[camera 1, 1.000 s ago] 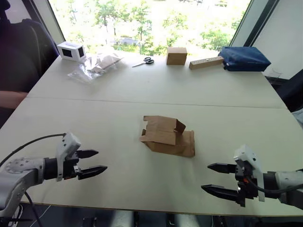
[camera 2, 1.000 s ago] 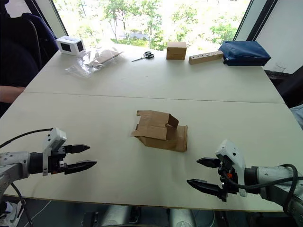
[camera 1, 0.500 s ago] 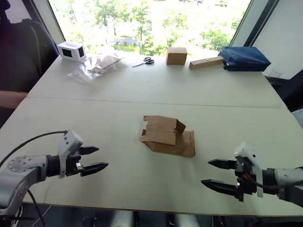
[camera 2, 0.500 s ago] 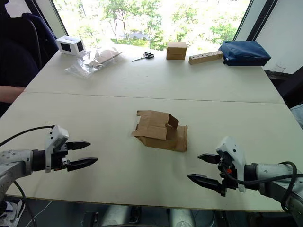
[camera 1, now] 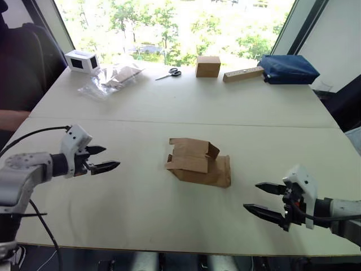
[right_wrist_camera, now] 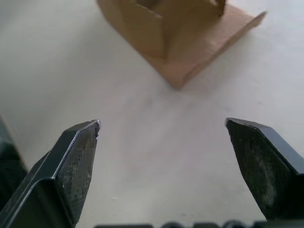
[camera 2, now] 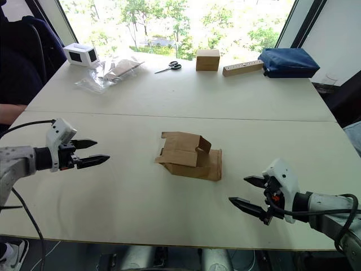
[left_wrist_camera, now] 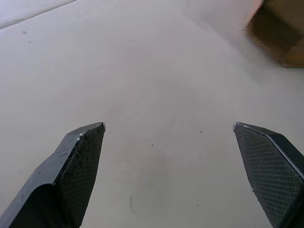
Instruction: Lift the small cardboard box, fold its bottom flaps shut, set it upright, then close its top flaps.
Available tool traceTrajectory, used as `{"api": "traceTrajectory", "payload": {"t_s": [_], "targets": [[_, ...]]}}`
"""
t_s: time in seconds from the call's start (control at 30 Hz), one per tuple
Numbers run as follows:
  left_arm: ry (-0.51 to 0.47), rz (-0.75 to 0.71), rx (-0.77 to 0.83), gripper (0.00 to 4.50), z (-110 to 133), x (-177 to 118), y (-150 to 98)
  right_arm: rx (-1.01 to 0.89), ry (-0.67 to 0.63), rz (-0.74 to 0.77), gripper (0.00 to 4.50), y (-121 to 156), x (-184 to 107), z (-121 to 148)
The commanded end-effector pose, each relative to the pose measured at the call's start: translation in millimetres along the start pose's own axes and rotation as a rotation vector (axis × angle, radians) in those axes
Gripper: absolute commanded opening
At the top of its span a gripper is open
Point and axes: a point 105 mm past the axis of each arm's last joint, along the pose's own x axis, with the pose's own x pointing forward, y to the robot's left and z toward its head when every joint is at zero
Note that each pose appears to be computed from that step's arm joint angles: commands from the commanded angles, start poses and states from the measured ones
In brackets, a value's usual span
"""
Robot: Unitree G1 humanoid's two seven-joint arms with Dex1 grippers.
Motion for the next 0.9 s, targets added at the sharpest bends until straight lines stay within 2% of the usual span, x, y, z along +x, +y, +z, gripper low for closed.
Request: {"api": "traceTrajectory", "payload": {"t_s": [0.03,0.1,0.23,0.3,0.37,0.5,0.63,0.9], "targets": [[0.004,-0.277,-0.102,4.43,13.1,16.2,-26.4,-0.082,-0.104,0.012,4.48,2.9,1.2,25.6],[-0.017,-0.362,-0.175,4.43,21.7,26.3,-33.2,-0.11,-0.087,0.035,4.48,8.6,4.3,26.5],[-0.036,-0.433,-0.344,4.43,35.1,50.1,-34.2,-0.216,-0.024,0.044,4.48,19.0,11.7,27.8],[-0.002,-0.43,-0.498,4.43,35.7,68.2,-28.3,-0.264,-0.032,0.057,4.48,28.8,17.5,34.4],[-0.024,-0.491,-0.567,4.43,46.5,76.7,-30.3,-0.261,-0.066,0.06,4.48,35.4,21.5,41.1],[-0.033,-0.541,-0.601,4.43,57.4,93.7,-36.5,-0.274,-0.04,0.029,4.48,33.6,20.9,39.8],[0.008,-0.618,-0.645,4.43,58.1,105.1,-50.7,-0.268,-0.047,0.0,4.48,34.0,21.3,42.6],[0.073,-0.655,-0.637,4.43,56.1,125.1,-61.7,-0.242,-0.039,-0.014,4.48,32.4,16.4,41.3]]}}
